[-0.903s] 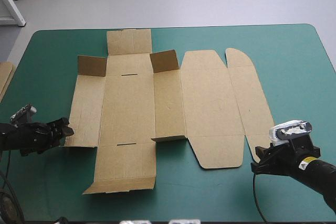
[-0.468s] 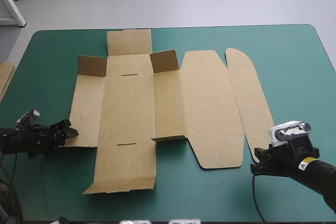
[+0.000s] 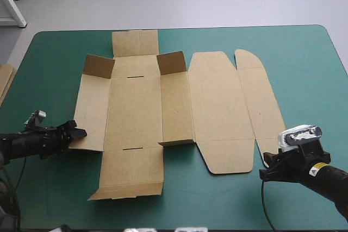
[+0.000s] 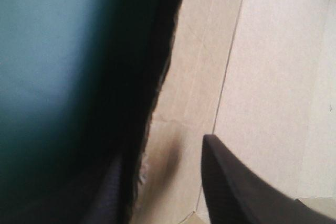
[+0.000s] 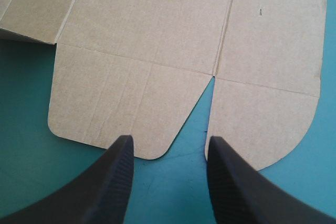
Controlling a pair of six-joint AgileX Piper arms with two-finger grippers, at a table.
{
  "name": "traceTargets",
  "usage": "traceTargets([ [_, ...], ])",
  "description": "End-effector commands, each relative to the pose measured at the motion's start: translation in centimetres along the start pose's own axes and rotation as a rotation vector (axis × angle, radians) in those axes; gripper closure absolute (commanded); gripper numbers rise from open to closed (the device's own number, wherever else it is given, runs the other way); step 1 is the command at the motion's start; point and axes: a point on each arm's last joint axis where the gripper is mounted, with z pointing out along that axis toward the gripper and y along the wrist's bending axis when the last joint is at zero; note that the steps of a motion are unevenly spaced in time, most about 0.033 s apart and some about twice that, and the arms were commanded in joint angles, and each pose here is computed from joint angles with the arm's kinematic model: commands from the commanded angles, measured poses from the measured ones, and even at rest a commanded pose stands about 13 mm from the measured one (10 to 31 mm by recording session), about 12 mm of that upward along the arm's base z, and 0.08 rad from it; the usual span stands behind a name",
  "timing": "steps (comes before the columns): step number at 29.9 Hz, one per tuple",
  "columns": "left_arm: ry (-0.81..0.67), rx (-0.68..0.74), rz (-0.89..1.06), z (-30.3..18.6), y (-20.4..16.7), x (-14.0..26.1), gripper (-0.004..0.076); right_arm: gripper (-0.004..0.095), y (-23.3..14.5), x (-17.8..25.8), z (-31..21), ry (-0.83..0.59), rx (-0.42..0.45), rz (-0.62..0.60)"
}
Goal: Fold the box
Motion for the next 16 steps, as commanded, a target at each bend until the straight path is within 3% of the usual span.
traceTargets([
  [1, -0.048, 0.076, 0.0, -0.7, -1.39, -0.59, 0.0499, 0.0482, 0.15, -1.32, -0.61, -0.085, -0.003, -0.006],
  [16, -0.074, 0.13, 0.024, -0.79, -1.9, -0.85, 0.0699, 0.0488, 0.16, -1.32, -0.61, -0.085, -0.003, -0.005],
])
